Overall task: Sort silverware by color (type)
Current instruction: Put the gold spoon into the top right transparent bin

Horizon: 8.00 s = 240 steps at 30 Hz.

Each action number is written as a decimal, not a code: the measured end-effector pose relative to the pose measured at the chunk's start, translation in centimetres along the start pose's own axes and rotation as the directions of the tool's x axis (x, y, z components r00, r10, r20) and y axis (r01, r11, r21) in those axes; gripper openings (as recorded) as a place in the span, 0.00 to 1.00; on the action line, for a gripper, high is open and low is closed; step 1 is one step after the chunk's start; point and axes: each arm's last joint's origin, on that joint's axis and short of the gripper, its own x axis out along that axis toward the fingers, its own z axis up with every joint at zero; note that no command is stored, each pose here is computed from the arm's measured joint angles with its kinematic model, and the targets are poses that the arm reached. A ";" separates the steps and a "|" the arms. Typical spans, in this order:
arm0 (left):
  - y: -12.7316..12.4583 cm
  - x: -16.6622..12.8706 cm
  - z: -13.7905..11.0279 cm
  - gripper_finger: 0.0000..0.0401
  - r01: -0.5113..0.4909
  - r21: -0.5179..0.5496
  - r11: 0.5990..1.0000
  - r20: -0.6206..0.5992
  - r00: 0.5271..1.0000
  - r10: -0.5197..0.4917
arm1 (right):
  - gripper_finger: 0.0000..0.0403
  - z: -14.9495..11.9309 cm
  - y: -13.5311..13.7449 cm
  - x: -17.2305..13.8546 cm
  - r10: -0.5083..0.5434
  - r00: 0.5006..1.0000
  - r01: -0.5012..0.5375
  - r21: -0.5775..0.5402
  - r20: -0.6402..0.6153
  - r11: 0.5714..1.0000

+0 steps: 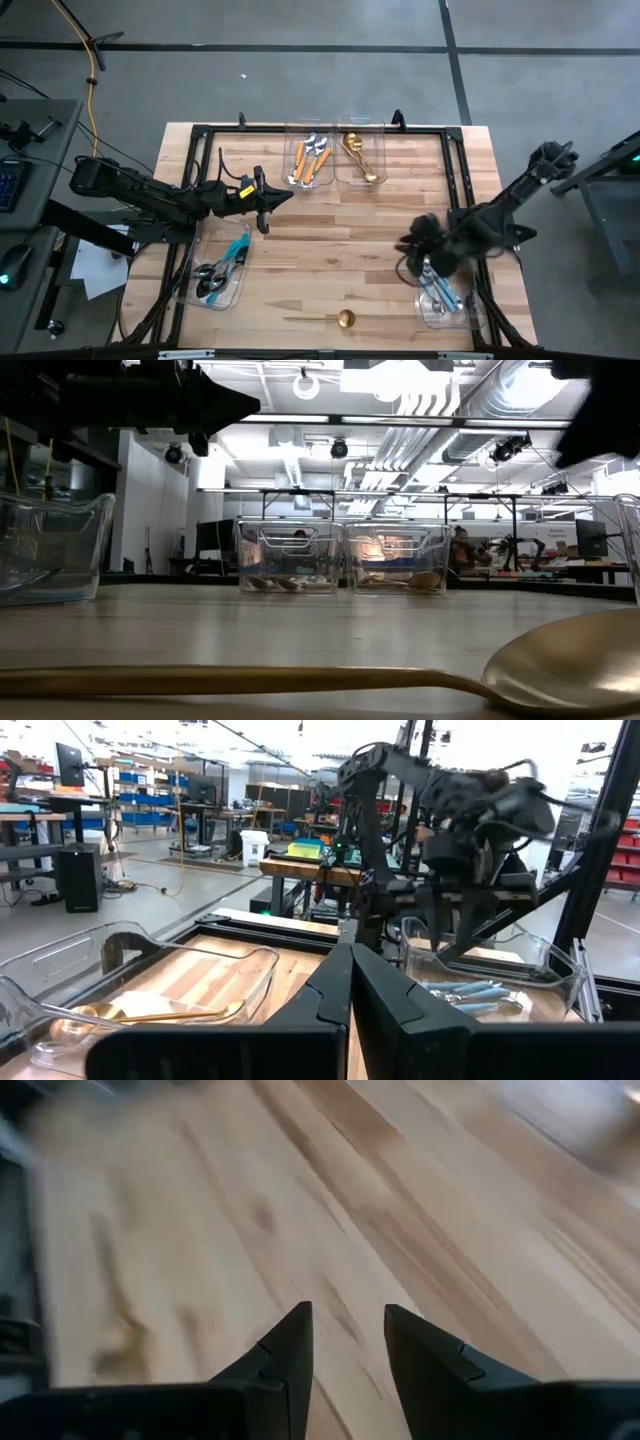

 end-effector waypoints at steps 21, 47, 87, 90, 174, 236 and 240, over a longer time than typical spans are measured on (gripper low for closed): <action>-0.8 -0.3 0.6 0.00 0.131 0.086 0.988 0.038 0.990 -0.134 | 0.27 8.2 -0.6 8.6 0.458 0.751 -0.110 -0.594 0.476 0.797; -0.8 -0.3 0.2 0.00 0.058 0.113 0.992 0.002 0.998 -0.059 | 0.27 9.1 -1.4 9.1 0.423 0.744 -0.140 -0.498 0.517 0.856; -0.8 -0.3 0.0 0.00 0.058 0.059 0.997 -0.021 0.998 -0.057 | 0.27 -1.5 12.0 14.1 0.291 0.790 -0.079 0.381 -0.540 0.921; -0.8 -0.3 0.0 0.00 0.058 0.059 0.997 -0.021 0.998 -0.057 | 0.27 -1.8 12.2 14.9 0.307 0.789 -0.092 0.393 -0.531 0.915; -0.8 -0.3 -0.2 0.09 0.057 0.074 0.996 -0.041 0.998 -0.055 | 0.00 5.0 6.6 6.0 -0.101 0.979 0.111 0.051 -0.176 0.993; -2.6 6.3 -2.2 0.49 0.046 -0.111 0.993 -0.303 0.950 -0.078 | 0.00 11.7 2.7 0.5 -0.168 0.947 0.214 -0.146 0.275 0.966; -2.6 7.2 -3.0 0.49 0.100 -0.170 0.980 -0.342 0.927 -0.154 | 0.00 11.8 2.7 1.3 -0.175 0.951 0.220 -0.160 0.256 0.962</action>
